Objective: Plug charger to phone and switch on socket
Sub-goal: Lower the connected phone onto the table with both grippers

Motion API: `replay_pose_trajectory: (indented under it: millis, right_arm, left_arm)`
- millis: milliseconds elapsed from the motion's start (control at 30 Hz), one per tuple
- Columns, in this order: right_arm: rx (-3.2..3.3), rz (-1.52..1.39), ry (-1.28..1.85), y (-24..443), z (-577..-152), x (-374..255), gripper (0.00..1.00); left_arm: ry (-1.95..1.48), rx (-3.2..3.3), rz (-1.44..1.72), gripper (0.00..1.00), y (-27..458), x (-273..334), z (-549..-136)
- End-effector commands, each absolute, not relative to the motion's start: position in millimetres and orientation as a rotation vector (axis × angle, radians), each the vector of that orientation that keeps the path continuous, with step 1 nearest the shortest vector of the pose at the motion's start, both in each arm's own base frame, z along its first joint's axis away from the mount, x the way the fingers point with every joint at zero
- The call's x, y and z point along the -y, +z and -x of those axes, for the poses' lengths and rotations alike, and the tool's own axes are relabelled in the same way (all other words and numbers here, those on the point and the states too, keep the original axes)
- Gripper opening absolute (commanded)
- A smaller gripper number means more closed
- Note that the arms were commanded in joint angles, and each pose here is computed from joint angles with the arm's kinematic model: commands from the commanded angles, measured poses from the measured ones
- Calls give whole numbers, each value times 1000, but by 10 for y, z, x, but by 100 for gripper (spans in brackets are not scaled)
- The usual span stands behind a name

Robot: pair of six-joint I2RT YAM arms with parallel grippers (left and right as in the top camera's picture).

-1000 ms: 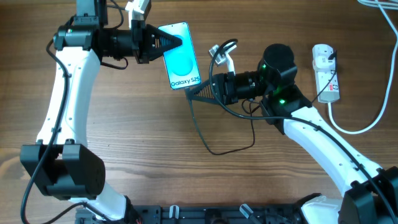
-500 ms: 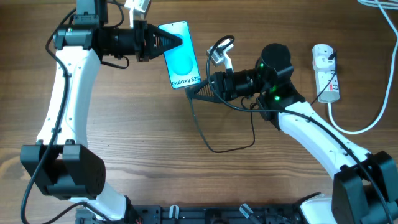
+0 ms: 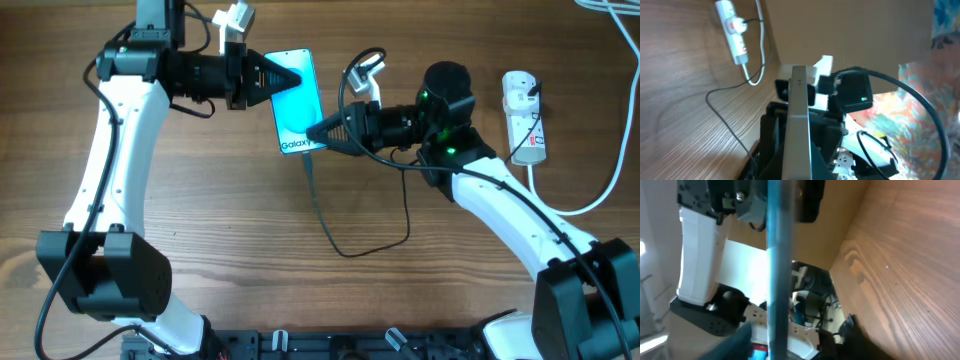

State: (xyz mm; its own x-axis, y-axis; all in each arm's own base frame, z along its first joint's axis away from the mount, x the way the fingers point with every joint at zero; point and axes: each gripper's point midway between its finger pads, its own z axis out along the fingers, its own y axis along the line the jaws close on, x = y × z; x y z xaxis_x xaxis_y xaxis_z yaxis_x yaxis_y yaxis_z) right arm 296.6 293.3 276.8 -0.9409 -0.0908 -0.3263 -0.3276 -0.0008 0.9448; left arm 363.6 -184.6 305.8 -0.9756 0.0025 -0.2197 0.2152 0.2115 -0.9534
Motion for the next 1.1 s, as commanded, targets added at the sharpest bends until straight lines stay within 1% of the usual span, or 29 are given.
replay_pose_trajectory:
  millis: [0,133,267,367,500,567,667,767,933,1067]
  right_arm:
    - [-2035,500,1977,2750,-3086,-2877,79]
    - [-2117,442,1879,2462,-3172,-2782,82]
    - [-2340,248,1619,1899,-3293,-2645,85]
    - [-2513,117,1396,1505,-3302,-2462,85]
    - [-2639,46,1229,1238,-3236,-2292,85]
    - [-2674,26,1187,1175,-3208,-2244,85]
    - [-2682,44,1179,1159,-3185,-2236,85]
    - [-2687,43,1178,1153,-3177,-2232,85]
    - [-2688,38,1163,1142,-3187,-2220,85]
    - [-2691,37,1163,1139,-3183,-2219,85]
  left_arm:
    - [-1695,-2429,-166,4,2852,1765,-3614]
    - [-1576,-2533,-145,4,2634,1692,-3573]
    - [-1506,-2625,-90,4,2231,1633,-3547]
    - [-1508,-2629,-81,4,1941,1633,-3545]
    - [-1502,-2675,-9,4,1518,1617,-3562]
    - [-1423,-2771,141,4,1167,1546,-3632]
    - [-1389,-2811,182,4,881,1519,-3716]
    - [-1269,-2896,292,4,488,1423,-3788]
    - [-1260,-2918,250,4,247,1527,-3811]
    - [-1159,-2945,204,4,66,1566,-3842]
